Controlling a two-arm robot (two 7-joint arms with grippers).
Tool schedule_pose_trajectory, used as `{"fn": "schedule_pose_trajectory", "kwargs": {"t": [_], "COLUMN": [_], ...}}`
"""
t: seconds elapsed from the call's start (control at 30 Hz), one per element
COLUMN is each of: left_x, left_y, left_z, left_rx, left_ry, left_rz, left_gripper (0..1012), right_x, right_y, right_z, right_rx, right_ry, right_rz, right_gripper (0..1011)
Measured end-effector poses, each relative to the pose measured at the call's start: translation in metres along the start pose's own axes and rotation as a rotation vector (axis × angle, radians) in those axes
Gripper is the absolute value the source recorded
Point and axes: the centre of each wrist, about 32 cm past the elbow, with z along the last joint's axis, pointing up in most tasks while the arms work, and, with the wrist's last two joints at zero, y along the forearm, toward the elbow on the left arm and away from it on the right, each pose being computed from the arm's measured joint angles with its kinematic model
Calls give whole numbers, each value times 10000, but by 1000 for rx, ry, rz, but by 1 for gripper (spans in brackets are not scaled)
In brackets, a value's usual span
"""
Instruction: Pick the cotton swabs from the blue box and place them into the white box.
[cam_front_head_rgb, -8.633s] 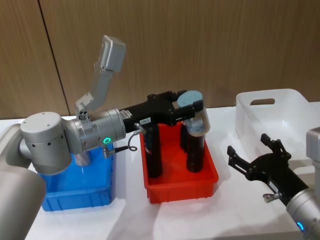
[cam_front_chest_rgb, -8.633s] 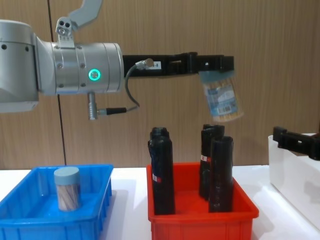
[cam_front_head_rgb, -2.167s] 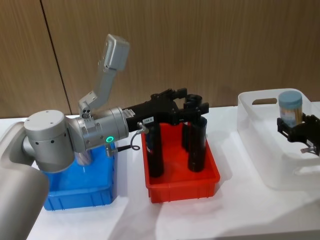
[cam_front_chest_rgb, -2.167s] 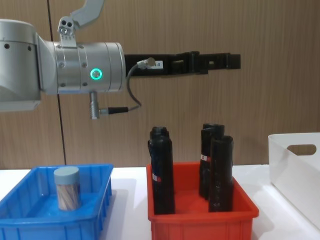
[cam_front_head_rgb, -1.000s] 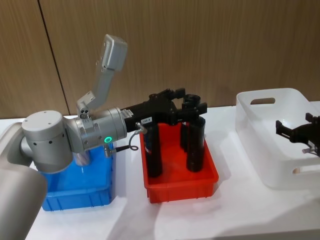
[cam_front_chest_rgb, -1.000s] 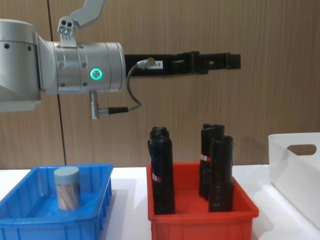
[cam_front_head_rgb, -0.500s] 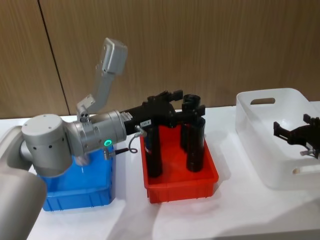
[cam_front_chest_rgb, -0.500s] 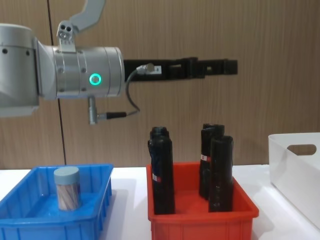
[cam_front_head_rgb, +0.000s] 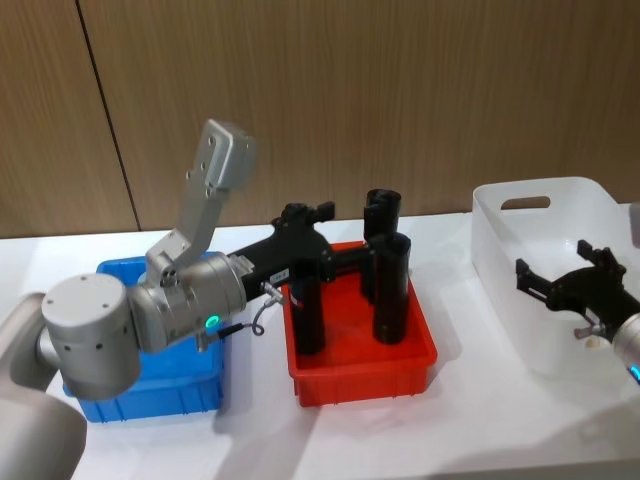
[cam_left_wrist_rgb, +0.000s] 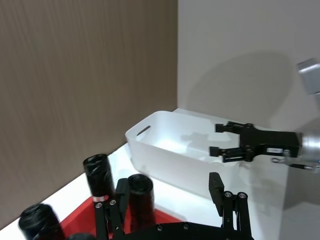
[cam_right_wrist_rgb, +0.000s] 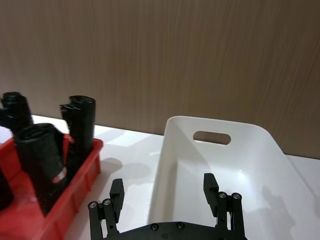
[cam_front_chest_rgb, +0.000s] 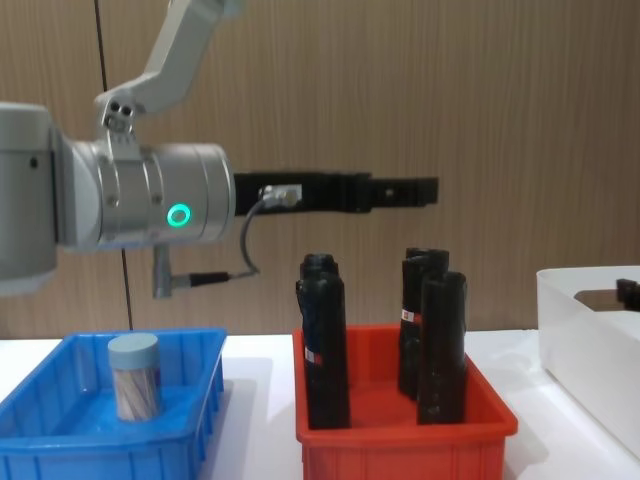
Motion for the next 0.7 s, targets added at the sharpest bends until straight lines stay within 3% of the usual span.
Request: {"fn": "schedule_pose_trajectory", "kwargs": {"t": [0.7], "left_x": [-354], "left_y": [234], "left_z": [-326], "left_rx": [2], "left_ry": [-120], "left_rz": [237], "left_gripper": [1004], "right_x": [-598], "right_y": [-487], "right_z": [41], "right_rx": [104], "right_ry": [35], "right_rz": [83], "right_gripper": [1002]}}
